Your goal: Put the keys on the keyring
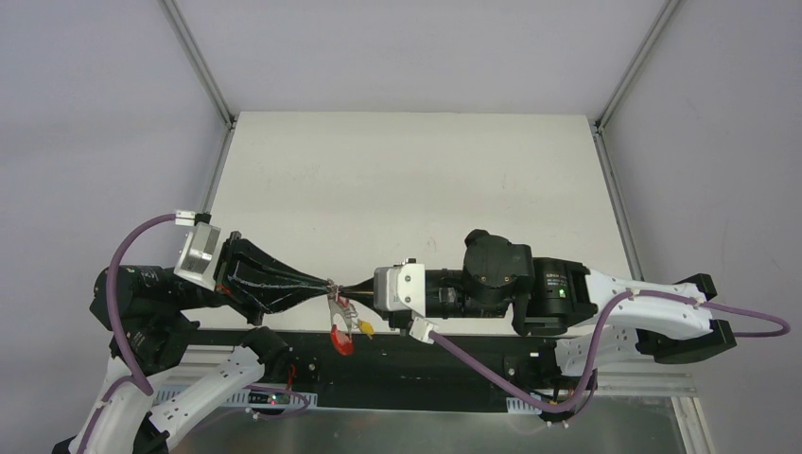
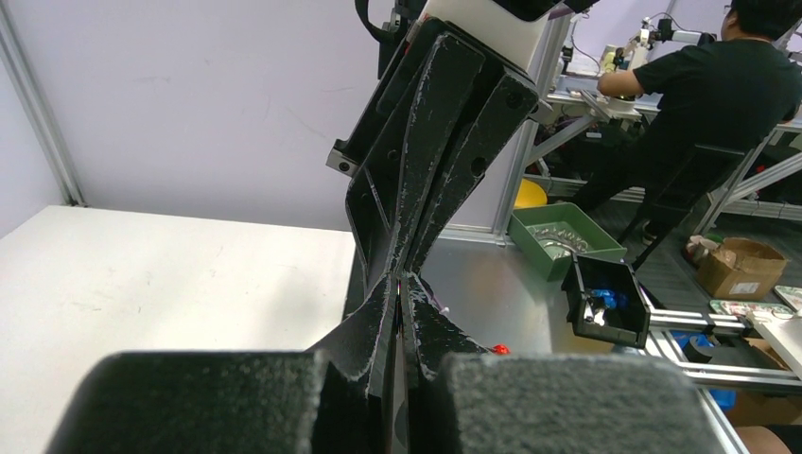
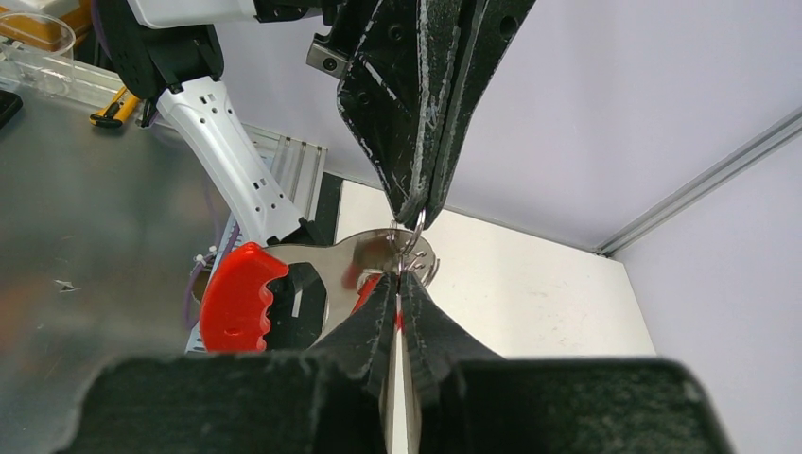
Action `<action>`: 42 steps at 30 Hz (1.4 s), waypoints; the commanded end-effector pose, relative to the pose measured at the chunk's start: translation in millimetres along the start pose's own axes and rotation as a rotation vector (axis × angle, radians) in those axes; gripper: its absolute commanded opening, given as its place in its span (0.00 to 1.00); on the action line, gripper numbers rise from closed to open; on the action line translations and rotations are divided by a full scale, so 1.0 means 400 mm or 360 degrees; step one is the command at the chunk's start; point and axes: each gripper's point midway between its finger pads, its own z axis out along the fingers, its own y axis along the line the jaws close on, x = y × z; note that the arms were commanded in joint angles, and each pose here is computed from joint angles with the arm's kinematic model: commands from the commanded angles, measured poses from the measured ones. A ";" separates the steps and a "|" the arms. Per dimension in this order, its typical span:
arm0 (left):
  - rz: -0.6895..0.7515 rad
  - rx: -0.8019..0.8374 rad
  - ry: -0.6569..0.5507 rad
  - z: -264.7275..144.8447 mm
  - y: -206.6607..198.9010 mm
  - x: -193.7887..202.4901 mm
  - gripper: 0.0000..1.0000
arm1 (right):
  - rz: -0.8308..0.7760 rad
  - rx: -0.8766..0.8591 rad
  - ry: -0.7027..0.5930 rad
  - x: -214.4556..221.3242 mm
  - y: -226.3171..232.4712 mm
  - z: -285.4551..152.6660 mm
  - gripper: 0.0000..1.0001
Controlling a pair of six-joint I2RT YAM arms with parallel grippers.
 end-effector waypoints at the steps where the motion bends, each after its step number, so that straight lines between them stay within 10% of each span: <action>1: 0.0107 0.0038 -0.0115 0.000 -0.025 -0.055 0.00 | 0.0003 0.0016 -0.0014 -0.007 -0.003 0.006 0.07; 11: 0.0110 0.0045 -0.0115 -0.002 -0.029 -0.054 0.00 | 0.0040 0.0078 -0.0085 -0.043 -0.027 -0.024 0.36; 42: 0.0123 0.0061 -0.0117 -0.010 -0.040 -0.053 0.00 | 0.0246 0.0016 -0.0102 -0.090 -0.016 0.003 0.25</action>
